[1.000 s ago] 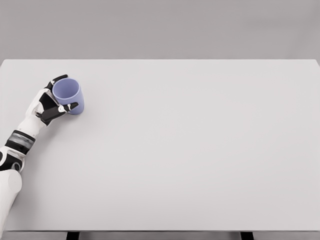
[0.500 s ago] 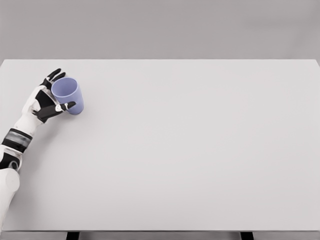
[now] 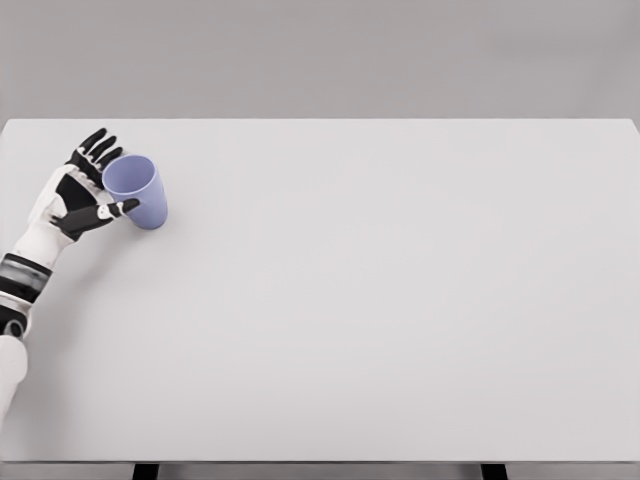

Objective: Flip the cup with left arm and place it on the table

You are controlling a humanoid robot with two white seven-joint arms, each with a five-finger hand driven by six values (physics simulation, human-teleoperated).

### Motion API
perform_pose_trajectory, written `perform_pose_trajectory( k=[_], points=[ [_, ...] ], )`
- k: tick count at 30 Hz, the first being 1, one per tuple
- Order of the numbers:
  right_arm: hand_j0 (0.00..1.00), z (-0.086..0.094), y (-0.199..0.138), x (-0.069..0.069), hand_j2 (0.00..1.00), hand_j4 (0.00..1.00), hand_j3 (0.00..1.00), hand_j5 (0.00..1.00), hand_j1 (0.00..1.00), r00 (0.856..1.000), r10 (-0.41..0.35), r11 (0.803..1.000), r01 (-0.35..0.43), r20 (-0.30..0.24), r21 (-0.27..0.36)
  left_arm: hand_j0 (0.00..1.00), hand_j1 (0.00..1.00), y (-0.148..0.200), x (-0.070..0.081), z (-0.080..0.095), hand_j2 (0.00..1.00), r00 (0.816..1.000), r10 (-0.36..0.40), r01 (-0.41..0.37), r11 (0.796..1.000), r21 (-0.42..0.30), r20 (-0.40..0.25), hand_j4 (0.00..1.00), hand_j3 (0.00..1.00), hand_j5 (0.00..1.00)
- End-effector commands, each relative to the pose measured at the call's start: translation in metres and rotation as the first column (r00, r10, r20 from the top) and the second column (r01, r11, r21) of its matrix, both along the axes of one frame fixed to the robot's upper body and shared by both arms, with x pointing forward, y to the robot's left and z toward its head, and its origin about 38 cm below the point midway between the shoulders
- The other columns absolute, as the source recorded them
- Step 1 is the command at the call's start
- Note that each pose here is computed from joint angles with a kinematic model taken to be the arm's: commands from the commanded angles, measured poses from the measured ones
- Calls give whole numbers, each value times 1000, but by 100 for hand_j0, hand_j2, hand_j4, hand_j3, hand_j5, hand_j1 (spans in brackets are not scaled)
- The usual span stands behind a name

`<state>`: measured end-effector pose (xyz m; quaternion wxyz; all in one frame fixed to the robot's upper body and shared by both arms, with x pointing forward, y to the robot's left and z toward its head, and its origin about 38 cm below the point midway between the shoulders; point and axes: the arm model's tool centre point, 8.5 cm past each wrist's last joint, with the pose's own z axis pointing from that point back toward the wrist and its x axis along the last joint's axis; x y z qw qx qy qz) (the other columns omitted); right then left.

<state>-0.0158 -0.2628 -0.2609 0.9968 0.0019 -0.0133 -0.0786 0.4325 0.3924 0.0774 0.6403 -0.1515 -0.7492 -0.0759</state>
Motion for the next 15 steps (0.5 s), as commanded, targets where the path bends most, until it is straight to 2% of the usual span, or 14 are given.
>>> perform_pose_trajectory(
  k=[1, 4, 12, 15],
  points=[
    [100, 0, 0, 0, 100, 100, 100, 100, 100, 1000, 0, 1000, 0, 0, 0, 99, 99, 7, -1, 4, 99, 1000, 8, -8, 1000, 5, 7, 99, 99, 99],
    [100, 0, 0, 0, 100, 100, 100, 100, 100, 1000, 1, 1000, -1, 0, 0, 99, 99, 12, -1, 11, 99, 1000, 8, -8, 1000, 23, 20, 99, 99, 99],
    [100, 0, 0, 0, 100, 100, 100, 100, 100, 1000, 0, 1000, 0, 0, 0, 100, 100, 34, -17, 25, 100, 998, 20, -23, 997, 69, 52, 100, 100, 100],
    [100, 0, 0, 0, 100, 100, 100, 100, 100, 1000, 0, 1000, 0, 0, 0, 100, 100, 44, -21, 46, 100, 996, 6, -16, 994, 110, 87, 100, 100, 100]
  ],
)
